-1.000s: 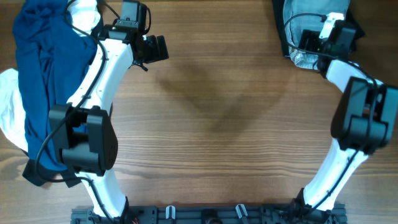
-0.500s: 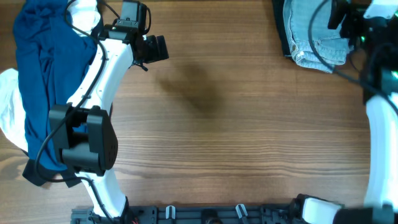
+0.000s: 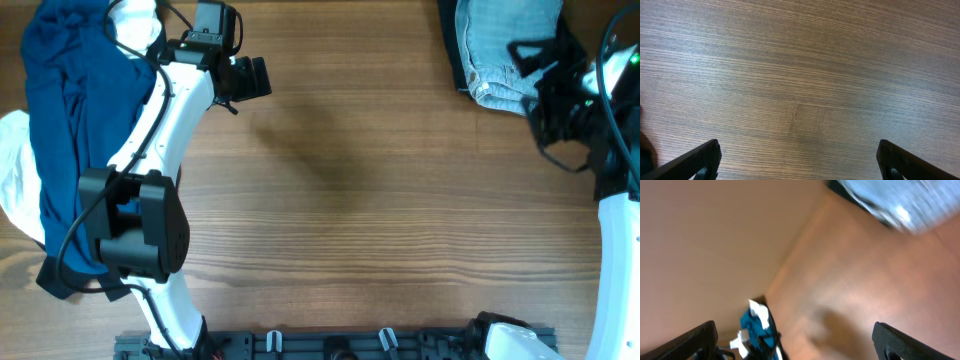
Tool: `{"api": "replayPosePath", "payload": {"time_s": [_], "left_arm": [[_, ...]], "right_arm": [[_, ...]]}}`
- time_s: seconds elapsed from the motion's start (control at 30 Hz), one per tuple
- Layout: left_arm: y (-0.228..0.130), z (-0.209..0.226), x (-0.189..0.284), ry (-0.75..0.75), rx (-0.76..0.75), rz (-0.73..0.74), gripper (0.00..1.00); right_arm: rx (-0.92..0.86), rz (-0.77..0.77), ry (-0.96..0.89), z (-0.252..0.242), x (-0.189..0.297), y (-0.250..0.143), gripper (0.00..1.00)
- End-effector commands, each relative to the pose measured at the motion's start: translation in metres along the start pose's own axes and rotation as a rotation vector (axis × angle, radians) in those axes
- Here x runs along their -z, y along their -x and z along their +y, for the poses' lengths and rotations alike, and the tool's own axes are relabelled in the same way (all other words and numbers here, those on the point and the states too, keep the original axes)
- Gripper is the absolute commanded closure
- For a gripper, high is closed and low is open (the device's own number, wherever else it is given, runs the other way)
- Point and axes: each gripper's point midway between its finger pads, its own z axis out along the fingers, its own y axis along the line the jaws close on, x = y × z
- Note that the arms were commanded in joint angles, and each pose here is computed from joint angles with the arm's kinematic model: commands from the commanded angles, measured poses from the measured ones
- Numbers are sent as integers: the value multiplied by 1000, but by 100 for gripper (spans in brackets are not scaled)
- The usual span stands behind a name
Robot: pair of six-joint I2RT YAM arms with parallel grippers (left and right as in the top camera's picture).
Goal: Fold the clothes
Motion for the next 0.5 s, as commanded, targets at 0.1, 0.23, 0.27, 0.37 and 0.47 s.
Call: {"api": "replayPosePath", "payload": {"time_s": [0.1, 0.23, 0.27, 0.37, 0.47], "left_arm": [[11, -2, 14, -18, -7, -38, 0], [11, -2, 14, -18, -7, -38, 0], [11, -2, 14, -18, -7, -38, 0], [11, -2, 14, -18, -7, -38, 0], [11, -2, 14, -18, -7, -38, 0]], "right_arm": [[137, 82, -160, -39, 0, -20, 0], [421, 79, -117, -30, 7, -21, 0], [513, 50, -85, -22, 12, -20, 0], [807, -70, 23, 6, 31, -23, 0], [1011, -203, 95, 22, 56, -32, 0]]}}
